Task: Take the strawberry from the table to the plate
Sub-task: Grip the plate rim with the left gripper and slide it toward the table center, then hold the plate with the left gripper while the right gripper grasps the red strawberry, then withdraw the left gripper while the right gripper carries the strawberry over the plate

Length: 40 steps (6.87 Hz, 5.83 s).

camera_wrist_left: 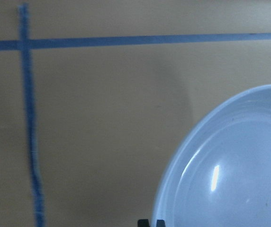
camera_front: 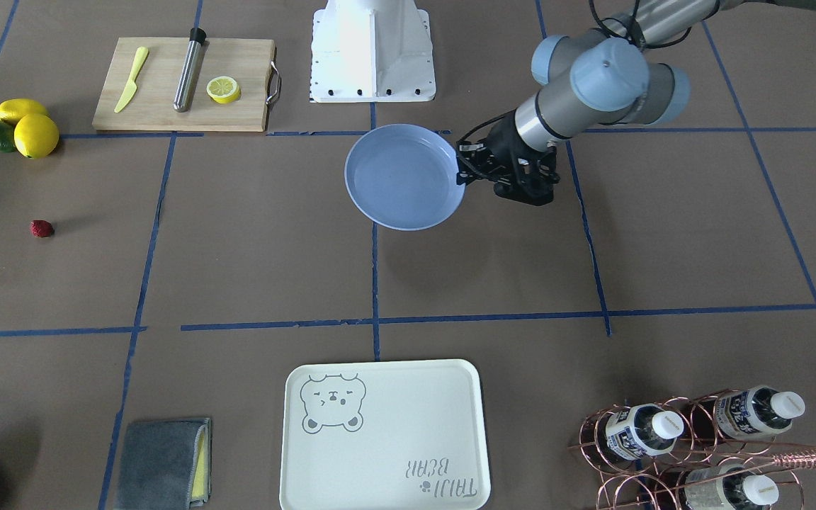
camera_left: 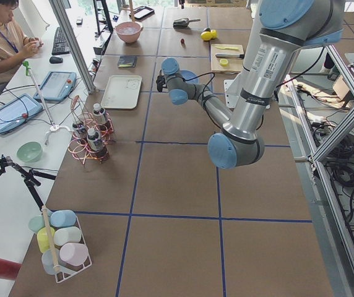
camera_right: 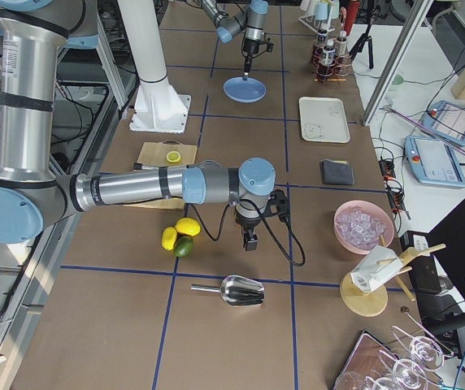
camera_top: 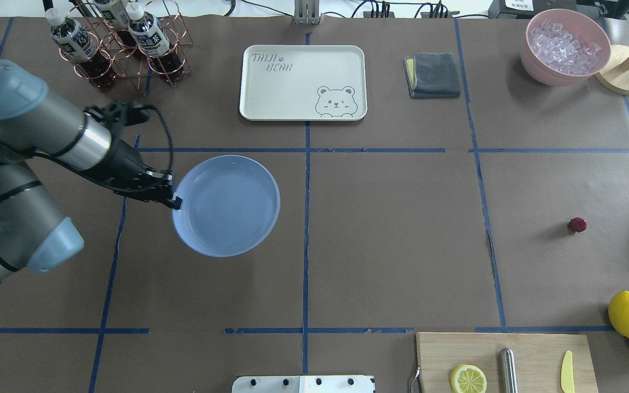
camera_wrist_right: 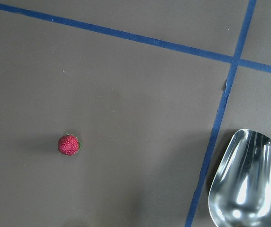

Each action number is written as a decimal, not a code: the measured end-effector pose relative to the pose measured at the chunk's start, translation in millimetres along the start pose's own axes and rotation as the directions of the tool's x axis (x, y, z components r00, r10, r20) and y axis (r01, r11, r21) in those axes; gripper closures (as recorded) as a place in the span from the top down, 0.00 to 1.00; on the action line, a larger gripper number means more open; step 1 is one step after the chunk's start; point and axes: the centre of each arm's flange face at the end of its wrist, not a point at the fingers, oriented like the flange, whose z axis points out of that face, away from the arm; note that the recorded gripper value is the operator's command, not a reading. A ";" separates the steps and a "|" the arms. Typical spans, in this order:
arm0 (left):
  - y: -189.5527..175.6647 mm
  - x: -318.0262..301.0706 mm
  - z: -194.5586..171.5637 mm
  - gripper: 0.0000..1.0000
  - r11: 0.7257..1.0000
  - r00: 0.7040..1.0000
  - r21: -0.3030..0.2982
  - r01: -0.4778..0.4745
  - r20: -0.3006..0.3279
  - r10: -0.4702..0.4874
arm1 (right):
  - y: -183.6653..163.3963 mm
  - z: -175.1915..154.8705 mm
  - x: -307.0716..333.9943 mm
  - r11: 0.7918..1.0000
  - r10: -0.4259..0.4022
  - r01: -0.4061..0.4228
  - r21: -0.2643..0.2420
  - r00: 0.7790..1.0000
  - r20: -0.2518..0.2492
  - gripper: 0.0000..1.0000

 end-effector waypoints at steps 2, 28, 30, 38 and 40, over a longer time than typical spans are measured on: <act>1.3 16.8 43.9 0.00 1.000 0.999 0.014 0.021 0.032 -0.022 | -2.9 6.0 -8.7 0.999 -0.036 0.036 -0.003 0.999 0.002 1.00; 19.2 30.1 66.4 0.79 0.994 0.999 0.098 0.046 -0.005 -0.045 | -20.7 194.8 -141.4 0.997 0.070 -0.066 0.049 0.994 -0.089 0.00; 25.6 25.4 58.3 0.79 0.994 0.999 0.100 0.042 -0.012 -0.041 | -27.6 177.4 -161.2 0.995 0.054 -0.048 0.086 0.996 -0.067 0.00; 33.1 -91.3 -66.6 0.92 0.974 0.999 0.227 0.008 0.030 -0.015 | -108.8 175.0 -608.7 0.849 0.493 -0.516 0.115 0.851 0.183 0.00; 32.8 -104.4 -73.4 0.93 0.972 0.999 0.235 -0.004 0.048 -0.007 | -112.9 189.1 -654.8 0.810 0.548 -0.571 0.134 0.818 0.178 0.00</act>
